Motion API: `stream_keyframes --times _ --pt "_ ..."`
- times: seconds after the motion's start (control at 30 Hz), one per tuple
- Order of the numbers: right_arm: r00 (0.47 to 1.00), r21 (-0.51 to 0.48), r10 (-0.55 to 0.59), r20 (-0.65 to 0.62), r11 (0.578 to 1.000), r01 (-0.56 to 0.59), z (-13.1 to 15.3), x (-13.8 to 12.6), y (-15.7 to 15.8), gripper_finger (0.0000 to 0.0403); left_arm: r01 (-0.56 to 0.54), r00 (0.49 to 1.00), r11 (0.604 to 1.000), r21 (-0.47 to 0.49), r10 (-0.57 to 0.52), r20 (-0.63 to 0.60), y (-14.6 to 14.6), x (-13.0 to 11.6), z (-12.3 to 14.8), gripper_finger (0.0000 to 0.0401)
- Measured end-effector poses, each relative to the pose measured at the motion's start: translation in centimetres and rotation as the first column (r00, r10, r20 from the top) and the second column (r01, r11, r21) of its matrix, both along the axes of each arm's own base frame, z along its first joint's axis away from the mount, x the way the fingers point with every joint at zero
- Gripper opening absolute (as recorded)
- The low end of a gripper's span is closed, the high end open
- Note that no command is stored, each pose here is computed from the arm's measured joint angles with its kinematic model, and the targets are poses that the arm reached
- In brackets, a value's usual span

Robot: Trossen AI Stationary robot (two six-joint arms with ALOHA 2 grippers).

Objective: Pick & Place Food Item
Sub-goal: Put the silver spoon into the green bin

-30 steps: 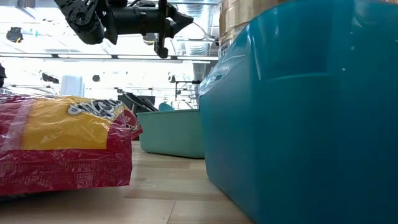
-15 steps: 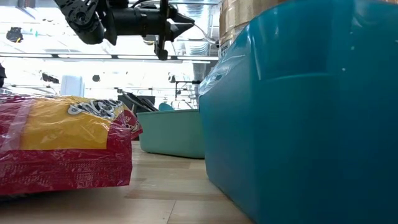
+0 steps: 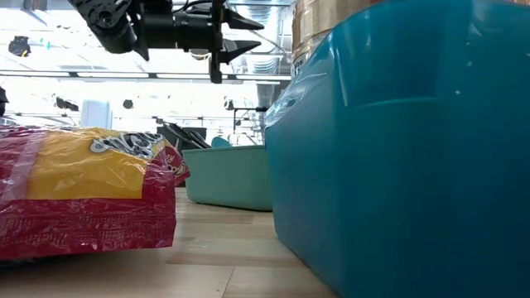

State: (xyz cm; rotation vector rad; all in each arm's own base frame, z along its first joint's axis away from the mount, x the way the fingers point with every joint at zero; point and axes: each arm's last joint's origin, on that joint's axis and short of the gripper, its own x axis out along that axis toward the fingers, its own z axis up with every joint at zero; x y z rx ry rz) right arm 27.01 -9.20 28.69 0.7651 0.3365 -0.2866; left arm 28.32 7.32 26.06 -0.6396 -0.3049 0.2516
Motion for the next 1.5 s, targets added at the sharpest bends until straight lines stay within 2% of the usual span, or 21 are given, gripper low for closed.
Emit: stream_keyframes --times 0.2,0.43,0.8,1.5 --pt "0.997 -0.018 -0.005 -0.075 1.000 0.004 0.5 -2.0 -0.1 0.0001 0.036 0.996 0.999 -0.010 -0.036 -0.079 0.6 -1.4 0.8 0.0129" --pt "0.990 0.003 0.075 -0.117 0.997 -0.075 0.4 -2.7 0.2 0.0000 0.085 0.990 0.996 -0.009 -0.086 -0.115 1.1 -2.8 1.7 0.0120" --pt "0.978 0.028 0.145 -0.150 0.989 -0.143 -0.4 -1.9 1.2 0.0000 0.130 0.974 0.991 -0.038 -0.135 -0.182 1.0 -2.7 1.0 0.0127" --pt "0.962 0.061 0.183 -0.201 0.983 -0.174 -0.9 -1.9 2.4 0.0000 0.194 0.952 0.979 -0.062 -0.203 -0.231 -0.4 -2.3 0.4 0.0127"
